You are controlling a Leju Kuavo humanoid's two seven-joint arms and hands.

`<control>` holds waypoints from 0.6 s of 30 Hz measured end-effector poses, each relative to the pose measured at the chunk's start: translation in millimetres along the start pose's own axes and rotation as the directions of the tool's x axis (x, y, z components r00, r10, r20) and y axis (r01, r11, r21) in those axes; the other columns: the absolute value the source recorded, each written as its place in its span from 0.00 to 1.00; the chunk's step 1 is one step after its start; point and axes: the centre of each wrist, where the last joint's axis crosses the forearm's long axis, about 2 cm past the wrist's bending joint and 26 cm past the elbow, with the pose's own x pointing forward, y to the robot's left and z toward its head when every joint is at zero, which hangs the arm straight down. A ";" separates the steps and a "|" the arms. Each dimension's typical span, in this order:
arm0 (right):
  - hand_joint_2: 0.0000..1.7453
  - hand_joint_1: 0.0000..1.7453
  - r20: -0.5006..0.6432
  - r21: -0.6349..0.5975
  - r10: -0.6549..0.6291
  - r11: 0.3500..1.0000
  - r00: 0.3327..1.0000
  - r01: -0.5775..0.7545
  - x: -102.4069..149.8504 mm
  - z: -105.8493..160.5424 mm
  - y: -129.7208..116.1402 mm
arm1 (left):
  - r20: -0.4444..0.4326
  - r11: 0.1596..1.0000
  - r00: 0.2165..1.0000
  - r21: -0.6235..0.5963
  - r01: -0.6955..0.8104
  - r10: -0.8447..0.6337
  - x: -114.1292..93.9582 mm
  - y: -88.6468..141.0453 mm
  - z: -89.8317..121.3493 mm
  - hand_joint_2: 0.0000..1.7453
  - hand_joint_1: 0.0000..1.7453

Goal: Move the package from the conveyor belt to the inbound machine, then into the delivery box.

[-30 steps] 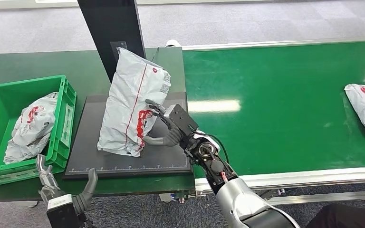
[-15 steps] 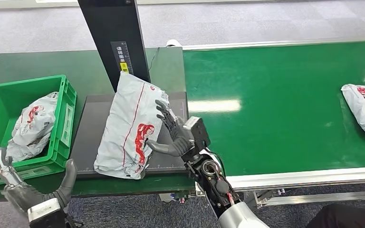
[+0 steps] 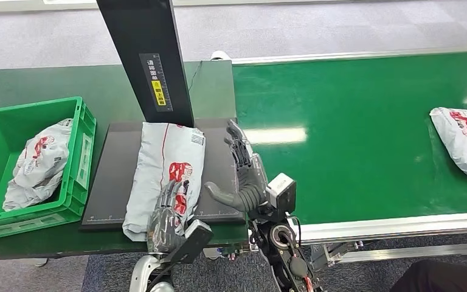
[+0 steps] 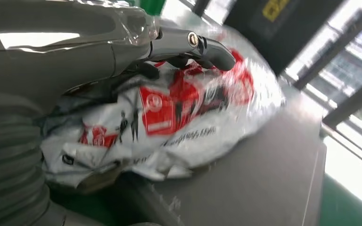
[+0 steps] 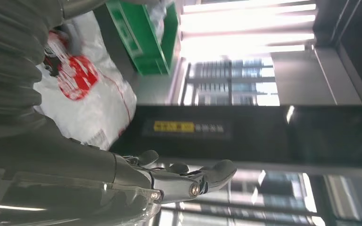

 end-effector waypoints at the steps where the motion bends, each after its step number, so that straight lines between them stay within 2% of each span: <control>1: 1.00 0.00 0.019 -0.013 0.021 1.000 1.000 -0.021 4.3 0.8 1.6 | -0.003 1.000 1.000 -0.024 0.007 -0.007 -1.5 -2.4 -1.2 1.00 0.00; 7: 1.00 0.00 0.109 -0.044 0.057 0.998 0.992 -0.053 24.5 6.8 12.2 | -0.016 0.992 0.999 -0.121 0.041 -0.043 -10.1 -8.0 -14.2 1.00 0.00; 18: 1.00 0.00 0.180 -0.037 0.038 0.999 0.983 -0.032 41.9 15.8 24.5 | -0.015 0.985 0.998 -0.159 0.065 -0.069 -16.6 -6.6 -25.7 1.00 0.00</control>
